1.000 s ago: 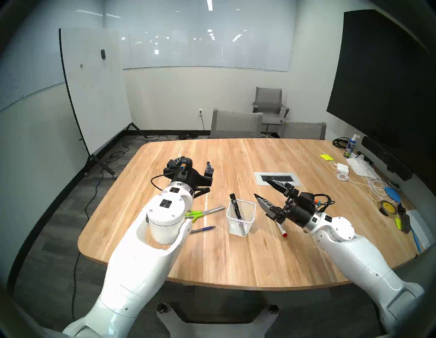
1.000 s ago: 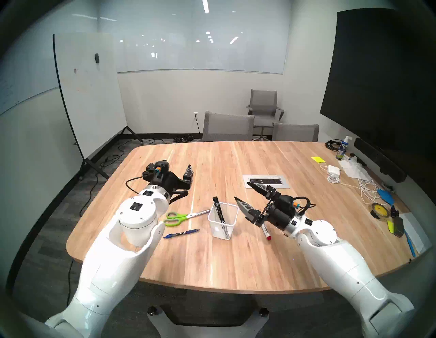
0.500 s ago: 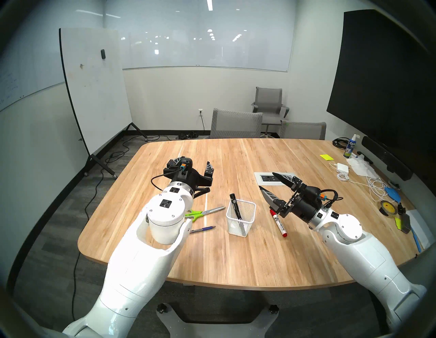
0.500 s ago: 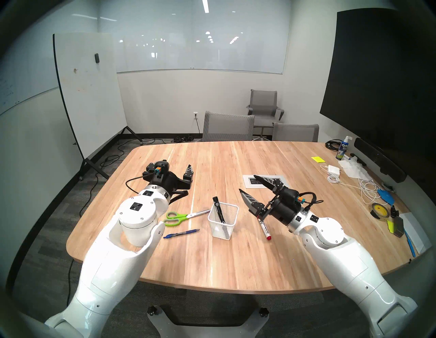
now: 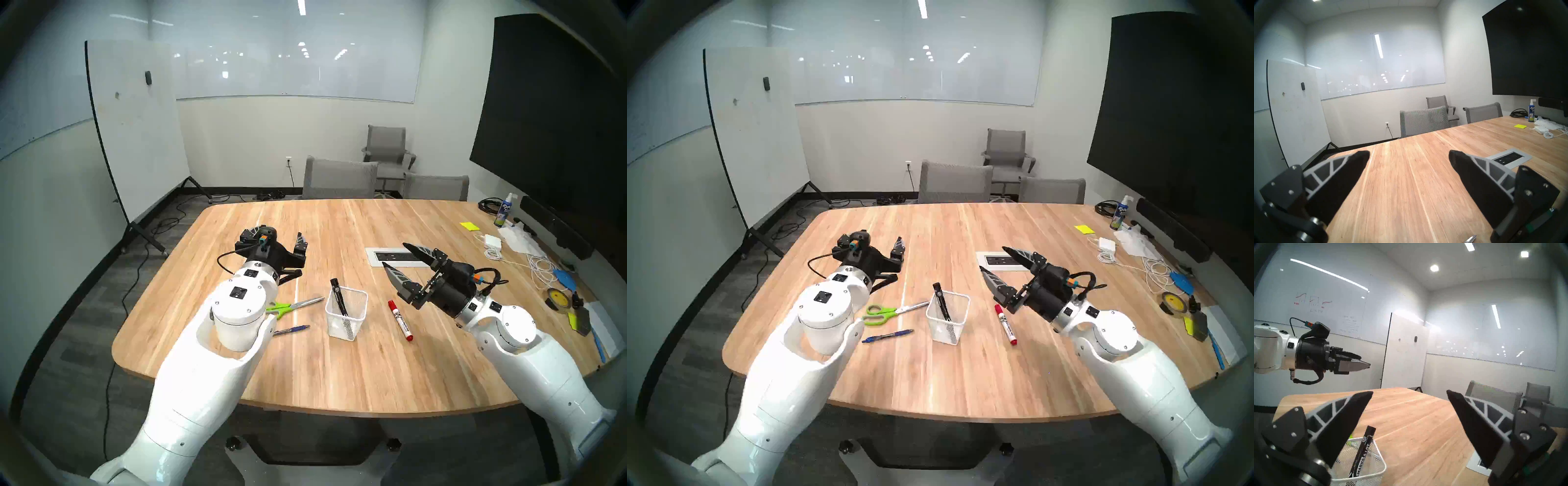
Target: Place the pen, the marker, and the scissors into the pen holder
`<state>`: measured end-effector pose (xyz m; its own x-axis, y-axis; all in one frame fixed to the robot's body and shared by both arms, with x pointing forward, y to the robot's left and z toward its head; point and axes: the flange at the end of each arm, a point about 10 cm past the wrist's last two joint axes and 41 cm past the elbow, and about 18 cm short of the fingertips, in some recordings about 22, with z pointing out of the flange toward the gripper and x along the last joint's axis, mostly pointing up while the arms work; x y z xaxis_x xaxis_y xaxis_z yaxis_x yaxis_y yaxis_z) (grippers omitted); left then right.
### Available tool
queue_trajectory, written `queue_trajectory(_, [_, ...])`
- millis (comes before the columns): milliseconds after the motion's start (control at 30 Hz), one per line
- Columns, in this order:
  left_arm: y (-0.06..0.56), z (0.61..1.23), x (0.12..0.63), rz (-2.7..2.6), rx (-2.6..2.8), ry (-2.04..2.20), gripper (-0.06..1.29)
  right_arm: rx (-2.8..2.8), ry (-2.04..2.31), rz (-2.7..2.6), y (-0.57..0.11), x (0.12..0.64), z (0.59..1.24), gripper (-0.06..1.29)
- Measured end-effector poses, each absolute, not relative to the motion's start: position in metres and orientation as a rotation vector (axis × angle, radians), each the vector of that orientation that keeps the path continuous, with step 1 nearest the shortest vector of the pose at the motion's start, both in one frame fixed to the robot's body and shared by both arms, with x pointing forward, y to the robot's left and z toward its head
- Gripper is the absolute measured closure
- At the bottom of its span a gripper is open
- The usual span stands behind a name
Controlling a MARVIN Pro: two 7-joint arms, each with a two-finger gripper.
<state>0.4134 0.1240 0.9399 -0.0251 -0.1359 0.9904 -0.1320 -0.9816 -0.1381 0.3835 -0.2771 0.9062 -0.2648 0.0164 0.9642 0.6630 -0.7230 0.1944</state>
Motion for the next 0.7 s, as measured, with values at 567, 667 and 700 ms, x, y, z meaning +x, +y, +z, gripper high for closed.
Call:
queue_trajectory(567, [0.124, 0.9399, 0.4134, -2.227, -2.191, 0.301, -0.04, -1.577, -0.841, -2.042, -0.2785, 0.3799, 0.9064, 0.0])
queue_trajectory(667, [0.124, 0.9399, 0.4134, -2.227, -2.191, 0.301, -0.04, -1.577, -0.841, -2.043, -0.2786, 0.38, 0.9068, 0.0])
queue_trajectory(700, [0.124, 0.9399, 0.4134, -2.227, -2.191, 0.301, -0.04, -1.578, -0.84, -2.046, -0.2787, 0.3802, 0.9071, 0.0])
